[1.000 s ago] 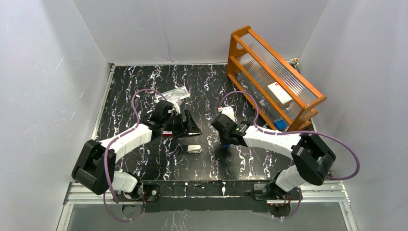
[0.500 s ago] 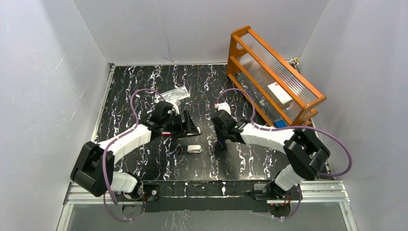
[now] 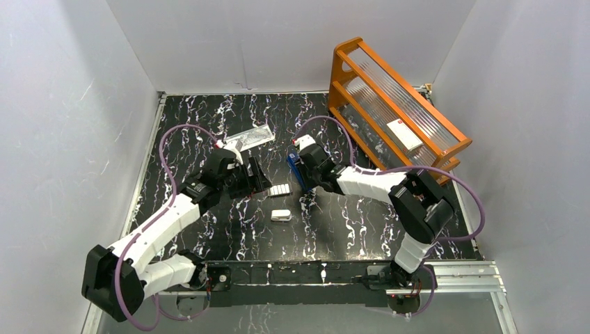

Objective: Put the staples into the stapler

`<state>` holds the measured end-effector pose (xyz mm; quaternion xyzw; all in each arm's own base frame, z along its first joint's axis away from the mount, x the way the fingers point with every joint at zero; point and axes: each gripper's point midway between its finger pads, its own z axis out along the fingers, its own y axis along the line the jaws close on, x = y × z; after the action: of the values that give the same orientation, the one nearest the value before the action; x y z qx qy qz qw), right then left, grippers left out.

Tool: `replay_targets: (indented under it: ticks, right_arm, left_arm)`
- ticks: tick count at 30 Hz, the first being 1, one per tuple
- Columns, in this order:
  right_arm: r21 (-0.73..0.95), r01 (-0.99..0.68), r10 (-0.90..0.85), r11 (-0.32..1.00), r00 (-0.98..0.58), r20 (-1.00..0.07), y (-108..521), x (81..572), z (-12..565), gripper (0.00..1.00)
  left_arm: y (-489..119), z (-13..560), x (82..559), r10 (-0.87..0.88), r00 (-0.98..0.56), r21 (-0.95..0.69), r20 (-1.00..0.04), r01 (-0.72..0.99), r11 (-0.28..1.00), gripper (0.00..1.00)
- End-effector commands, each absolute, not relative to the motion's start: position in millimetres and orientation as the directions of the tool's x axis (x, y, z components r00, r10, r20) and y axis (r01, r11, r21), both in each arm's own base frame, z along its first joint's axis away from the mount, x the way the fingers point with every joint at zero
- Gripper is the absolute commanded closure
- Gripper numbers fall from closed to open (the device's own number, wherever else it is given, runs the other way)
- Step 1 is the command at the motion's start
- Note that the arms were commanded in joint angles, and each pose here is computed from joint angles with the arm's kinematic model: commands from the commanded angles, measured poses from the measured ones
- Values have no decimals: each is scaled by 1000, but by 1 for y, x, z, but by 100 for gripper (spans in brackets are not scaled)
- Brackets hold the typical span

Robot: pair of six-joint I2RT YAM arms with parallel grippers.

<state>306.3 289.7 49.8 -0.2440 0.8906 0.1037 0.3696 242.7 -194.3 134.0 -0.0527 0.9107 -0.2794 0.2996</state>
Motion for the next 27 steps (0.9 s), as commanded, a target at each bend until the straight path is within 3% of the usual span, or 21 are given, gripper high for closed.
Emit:
replay_targets:
  ticks: [1, 3, 7, 10, 21, 27]
  right_arm:
    - [-58, -526, -451, 848, -661, -600, 276, 306, 47, 57]
    - [-72, -518, -448, 852, -652, -611, 280, 319, 65, 52]
    - [-92, -495, -427, 864, -623, -655, 284, 334, 102, 31]
    - [-73, -483, -384, 873, -585, -715, 282, 334, 134, 21]
    - [49, -443, -199, 895, -496, -845, 229, 277, 231, 14]
    - [36, -353, -122, 935, -414, -902, 170, 246, 281, 7]
  left_arm:
    - [-176, 154, 249, -253, -767, -460, -590, 62, 886, 26]
    - [-170, 159, 251, -241, -755, -430, -610, 60, 901, 25]
    - [-159, 173, 253, -213, -732, -377, -647, 65, 924, 21]
    - [-150, 184, 252, -180, -718, -334, -673, 78, 939, 9]
    - [-125, 230, 238, -163, -642, -283, -749, 88, 955, 7]
    - [-98, 294, 229, -185, -483, -258, -856, 89, 962, 7]
